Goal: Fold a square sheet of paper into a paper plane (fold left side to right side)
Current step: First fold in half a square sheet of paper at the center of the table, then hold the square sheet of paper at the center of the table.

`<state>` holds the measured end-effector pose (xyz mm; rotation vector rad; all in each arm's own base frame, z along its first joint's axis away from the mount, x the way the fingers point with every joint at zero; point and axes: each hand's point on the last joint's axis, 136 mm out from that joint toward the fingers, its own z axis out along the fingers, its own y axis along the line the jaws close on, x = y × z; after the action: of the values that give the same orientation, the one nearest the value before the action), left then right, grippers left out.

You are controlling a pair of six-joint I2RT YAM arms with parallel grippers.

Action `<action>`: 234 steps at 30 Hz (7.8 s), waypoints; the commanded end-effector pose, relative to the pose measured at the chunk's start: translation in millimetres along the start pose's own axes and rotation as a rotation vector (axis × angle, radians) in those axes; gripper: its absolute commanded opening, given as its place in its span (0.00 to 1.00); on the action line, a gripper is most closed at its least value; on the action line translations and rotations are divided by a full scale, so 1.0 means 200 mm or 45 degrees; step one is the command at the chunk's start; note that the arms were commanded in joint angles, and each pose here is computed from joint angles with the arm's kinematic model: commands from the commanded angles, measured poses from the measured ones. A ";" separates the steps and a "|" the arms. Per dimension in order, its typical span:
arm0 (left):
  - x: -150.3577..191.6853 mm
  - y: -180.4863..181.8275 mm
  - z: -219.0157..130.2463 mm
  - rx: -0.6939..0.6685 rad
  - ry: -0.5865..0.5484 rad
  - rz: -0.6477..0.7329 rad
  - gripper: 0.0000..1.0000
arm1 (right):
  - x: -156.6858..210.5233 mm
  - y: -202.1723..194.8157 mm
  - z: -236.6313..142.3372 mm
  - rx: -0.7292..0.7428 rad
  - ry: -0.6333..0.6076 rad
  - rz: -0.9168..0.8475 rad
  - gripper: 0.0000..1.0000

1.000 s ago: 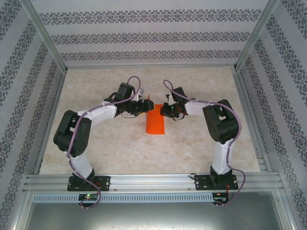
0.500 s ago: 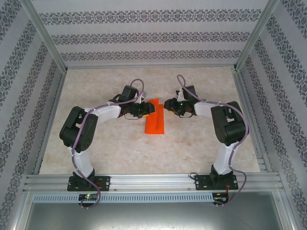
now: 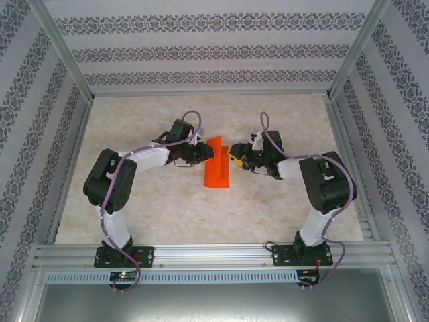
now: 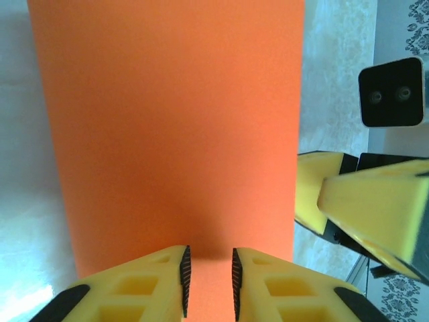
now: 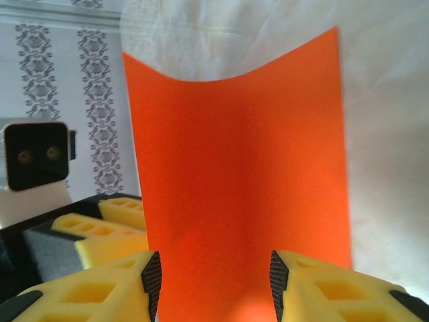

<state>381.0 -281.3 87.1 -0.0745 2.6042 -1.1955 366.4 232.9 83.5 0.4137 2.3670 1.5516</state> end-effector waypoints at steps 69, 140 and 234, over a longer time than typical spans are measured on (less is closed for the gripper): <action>0.11 0.26 0.13 -0.413 0.133 -0.002 0.45 | 0.06 -0.13 0.00 0.499 0.070 -0.339 0.32; 0.16 0.33 0.26 -0.499 0.221 -0.048 0.51 | 0.04 -0.20 -0.15 0.670 0.042 -0.404 0.57; 0.17 0.31 0.26 -0.512 0.234 -0.014 0.50 | 0.19 -0.41 0.09 0.740 0.261 -0.332 0.02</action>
<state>378.0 -272.6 26.6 -0.1336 2.9263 -0.7208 341.1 240.0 16.9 0.0636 2.8003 0.9138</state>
